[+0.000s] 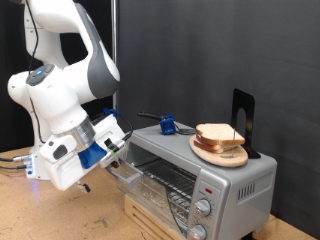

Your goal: Make a piece of toast with the oven

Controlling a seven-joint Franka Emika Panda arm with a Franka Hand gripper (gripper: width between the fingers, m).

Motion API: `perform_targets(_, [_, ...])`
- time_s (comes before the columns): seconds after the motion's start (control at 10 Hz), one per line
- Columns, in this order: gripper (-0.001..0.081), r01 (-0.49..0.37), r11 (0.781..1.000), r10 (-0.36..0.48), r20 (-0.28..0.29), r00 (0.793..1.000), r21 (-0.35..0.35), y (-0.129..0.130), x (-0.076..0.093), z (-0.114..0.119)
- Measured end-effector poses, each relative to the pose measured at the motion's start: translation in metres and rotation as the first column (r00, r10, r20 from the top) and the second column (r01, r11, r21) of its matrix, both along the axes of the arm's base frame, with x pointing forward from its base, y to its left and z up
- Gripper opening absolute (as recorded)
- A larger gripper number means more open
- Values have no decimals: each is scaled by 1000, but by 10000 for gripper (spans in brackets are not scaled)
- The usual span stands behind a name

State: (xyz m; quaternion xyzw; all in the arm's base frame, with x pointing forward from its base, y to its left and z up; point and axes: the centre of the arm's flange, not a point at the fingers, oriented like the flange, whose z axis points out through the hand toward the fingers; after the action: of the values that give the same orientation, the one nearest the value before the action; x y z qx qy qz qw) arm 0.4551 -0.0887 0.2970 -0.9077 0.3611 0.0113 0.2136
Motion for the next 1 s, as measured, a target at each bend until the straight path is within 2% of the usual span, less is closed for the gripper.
perform_targets(0.5, [809,52,995,-55,-39,998,-79,-10,2,-12])
perform_targets(1.0, [809,55,996,-58,-29,998,-69,-25,1,-18])
